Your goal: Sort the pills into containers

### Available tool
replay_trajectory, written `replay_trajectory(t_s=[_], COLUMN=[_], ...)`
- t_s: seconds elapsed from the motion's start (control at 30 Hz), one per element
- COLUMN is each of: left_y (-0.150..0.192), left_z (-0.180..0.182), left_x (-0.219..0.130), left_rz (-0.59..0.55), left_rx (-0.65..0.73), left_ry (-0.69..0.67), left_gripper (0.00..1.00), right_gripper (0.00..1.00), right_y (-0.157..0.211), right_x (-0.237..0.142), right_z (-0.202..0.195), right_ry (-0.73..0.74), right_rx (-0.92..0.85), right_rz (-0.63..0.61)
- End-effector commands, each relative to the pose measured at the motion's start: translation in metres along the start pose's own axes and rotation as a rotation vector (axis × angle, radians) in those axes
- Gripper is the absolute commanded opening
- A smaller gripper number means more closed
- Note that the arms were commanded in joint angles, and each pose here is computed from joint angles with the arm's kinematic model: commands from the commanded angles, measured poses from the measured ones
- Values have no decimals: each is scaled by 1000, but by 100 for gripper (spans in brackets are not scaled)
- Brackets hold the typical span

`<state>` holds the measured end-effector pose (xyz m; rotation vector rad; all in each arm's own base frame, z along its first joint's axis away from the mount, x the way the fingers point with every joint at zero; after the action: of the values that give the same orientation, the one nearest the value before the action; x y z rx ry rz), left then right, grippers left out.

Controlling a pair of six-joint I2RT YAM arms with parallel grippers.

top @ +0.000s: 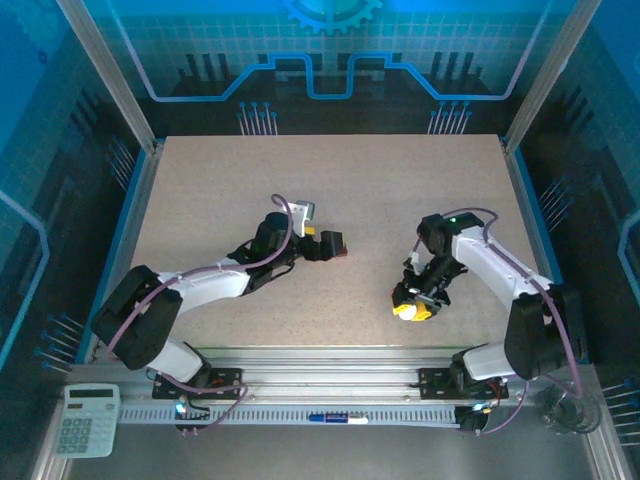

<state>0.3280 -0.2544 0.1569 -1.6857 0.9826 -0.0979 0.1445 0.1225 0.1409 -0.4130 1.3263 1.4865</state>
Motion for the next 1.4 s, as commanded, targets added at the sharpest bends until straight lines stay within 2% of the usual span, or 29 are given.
replay_trajectory(t_s=[0.0, 0.6, 1.37], left_y=[-13, -10, -15], left_z=[-11, -13, -17], left_x=[4, 6, 4], left_rz=[-24, -14, -25], left_rx=[-4, 23, 27], left_ry=[43, 65, 89], left_gripper=[99, 99, 99], right_gripper=[33, 33, 39], right_y=[7, -25, -48], right_x=[-4, -10, 2], right_z=[-2, 3, -10], right_ry=[18, 163, 267], right_rx=[14, 31, 42], right_rz=[80, 225, 241])
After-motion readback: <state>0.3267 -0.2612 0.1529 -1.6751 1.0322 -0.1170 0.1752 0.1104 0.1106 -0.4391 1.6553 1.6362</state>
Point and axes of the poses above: each hand's point on the last joint's axis, 136 mm out from that joint toward the fingers, its own x axis out along the fingers, its own z axis along the line the jaws close on, y = z × x, the point moved 3 cm from there along -x, back along the fingers, and after that the axes turned 11 degrees about x, right-handed, at the moved point
